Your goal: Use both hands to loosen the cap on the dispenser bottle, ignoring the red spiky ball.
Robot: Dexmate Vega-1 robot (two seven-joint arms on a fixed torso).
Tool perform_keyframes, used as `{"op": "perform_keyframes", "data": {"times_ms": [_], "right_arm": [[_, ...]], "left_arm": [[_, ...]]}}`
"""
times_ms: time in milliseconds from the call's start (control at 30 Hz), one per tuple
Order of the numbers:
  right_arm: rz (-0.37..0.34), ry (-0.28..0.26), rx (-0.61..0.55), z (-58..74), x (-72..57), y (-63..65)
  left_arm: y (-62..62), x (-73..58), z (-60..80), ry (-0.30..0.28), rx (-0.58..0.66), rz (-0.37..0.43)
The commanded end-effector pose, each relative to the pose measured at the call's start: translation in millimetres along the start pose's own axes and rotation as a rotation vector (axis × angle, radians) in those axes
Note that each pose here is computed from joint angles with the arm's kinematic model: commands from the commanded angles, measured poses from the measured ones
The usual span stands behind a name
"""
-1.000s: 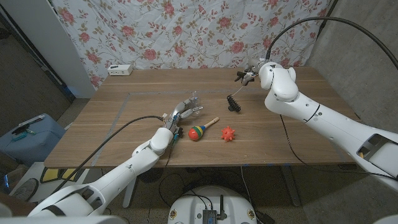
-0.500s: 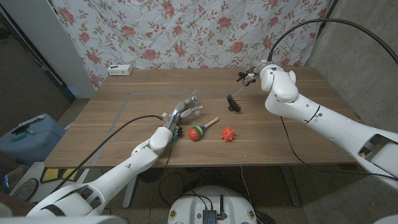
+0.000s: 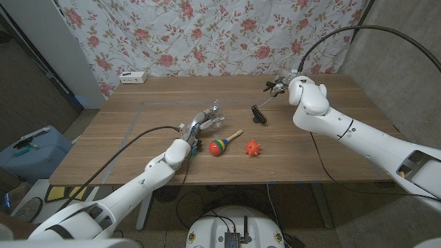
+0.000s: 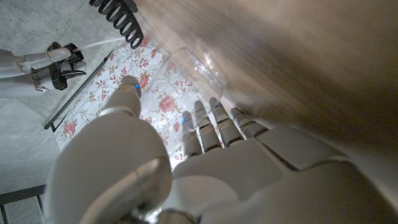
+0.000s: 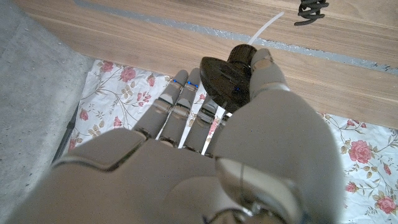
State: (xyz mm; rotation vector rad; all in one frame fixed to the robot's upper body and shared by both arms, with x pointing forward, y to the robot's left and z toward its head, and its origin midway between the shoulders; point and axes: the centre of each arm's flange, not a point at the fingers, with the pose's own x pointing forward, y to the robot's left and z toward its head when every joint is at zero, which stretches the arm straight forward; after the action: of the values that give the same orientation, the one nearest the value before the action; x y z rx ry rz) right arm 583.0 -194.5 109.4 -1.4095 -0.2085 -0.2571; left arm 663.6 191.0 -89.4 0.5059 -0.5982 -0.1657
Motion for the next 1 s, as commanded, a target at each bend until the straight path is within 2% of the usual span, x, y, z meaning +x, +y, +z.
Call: {"op": "perform_keyframes", "data": {"times_ms": [33,567,1000], "right_arm": [[-0.010,0.018,0.018,-5.5,1.5,6.2],[-0.016,0.042,0.045,-14.1,0.7,13.2],[-0.048,0.073,0.077,-21.5,-0.6,19.2]], "left_arm": [[1.3,1.1,-0.7,0.004,0.003,-0.010],[2.3,-1.4,0.4,0.004,0.001,-0.023],[4.0,-3.1,1.8,-0.004,-0.006,-0.027]]}}
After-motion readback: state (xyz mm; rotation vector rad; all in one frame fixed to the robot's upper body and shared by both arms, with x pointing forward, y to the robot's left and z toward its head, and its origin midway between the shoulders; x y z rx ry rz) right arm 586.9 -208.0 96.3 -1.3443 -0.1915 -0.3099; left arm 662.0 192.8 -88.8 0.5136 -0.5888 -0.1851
